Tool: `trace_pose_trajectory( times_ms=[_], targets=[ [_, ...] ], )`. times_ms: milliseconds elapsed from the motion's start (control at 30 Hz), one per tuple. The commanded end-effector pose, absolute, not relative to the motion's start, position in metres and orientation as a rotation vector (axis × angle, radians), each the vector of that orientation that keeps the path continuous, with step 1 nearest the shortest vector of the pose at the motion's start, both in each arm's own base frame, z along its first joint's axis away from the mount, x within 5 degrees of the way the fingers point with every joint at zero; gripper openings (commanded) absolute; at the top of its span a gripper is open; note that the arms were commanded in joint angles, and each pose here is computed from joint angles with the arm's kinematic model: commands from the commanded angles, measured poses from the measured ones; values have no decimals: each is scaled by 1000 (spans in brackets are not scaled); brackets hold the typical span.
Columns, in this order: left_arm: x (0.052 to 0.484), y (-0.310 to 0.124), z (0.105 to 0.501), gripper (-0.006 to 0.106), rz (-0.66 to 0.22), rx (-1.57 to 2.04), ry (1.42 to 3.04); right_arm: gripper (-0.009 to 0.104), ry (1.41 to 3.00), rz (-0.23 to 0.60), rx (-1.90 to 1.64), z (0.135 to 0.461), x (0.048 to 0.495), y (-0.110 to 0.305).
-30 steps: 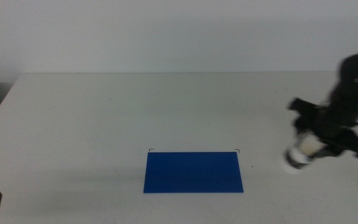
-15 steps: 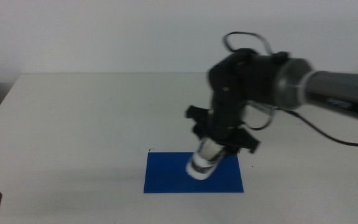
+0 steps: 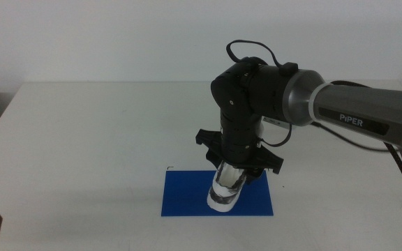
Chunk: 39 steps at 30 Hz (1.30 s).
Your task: Use one arm to grab the shoe from the table and place it on the mat.
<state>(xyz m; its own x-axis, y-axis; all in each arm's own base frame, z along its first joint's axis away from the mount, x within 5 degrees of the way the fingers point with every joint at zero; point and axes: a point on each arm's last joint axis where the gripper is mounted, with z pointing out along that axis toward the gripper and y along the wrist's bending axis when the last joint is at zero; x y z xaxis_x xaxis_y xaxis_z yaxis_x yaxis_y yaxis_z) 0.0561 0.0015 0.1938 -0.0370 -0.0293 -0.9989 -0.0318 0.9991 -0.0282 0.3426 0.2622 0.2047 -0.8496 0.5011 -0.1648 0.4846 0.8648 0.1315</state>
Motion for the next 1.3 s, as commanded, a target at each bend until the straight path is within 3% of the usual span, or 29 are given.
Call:
trace_pose_trajectory(
  times_ms=[0, 200, 367, 567, 700, 867, 1267],
  targets=[
    [56, 2, 200, 94, -18, -64, 1525, -4, 2799, 181, 575, 239, 343, 258],
    [56, 2, 200, 94, -18, -64, 1525, -4, 2839, 89, -47, 239, 344, 258],
    [56, 2, 200, 94, -18, -64, 1525, -4, 2777, 16, -585, 239, 343, 259],
    [56, 2, 200, 94, -18, -64, 1525, -4, 2474, -51, -1255, 240, 348, 265],
    [56, 2, 200, 94, -18, -64, 1525, -4, 2293, -31, -1585, 240, 344, 270],
    [56, 2, 200, 94, -18, -64, 1525, -4, 2145, 0, -1785, 239, 341, 273],
    [56, 2, 200, 94, -18, -64, 1525, -4, 2121, -1, -1776, 237, 343, 276]
  ],
)
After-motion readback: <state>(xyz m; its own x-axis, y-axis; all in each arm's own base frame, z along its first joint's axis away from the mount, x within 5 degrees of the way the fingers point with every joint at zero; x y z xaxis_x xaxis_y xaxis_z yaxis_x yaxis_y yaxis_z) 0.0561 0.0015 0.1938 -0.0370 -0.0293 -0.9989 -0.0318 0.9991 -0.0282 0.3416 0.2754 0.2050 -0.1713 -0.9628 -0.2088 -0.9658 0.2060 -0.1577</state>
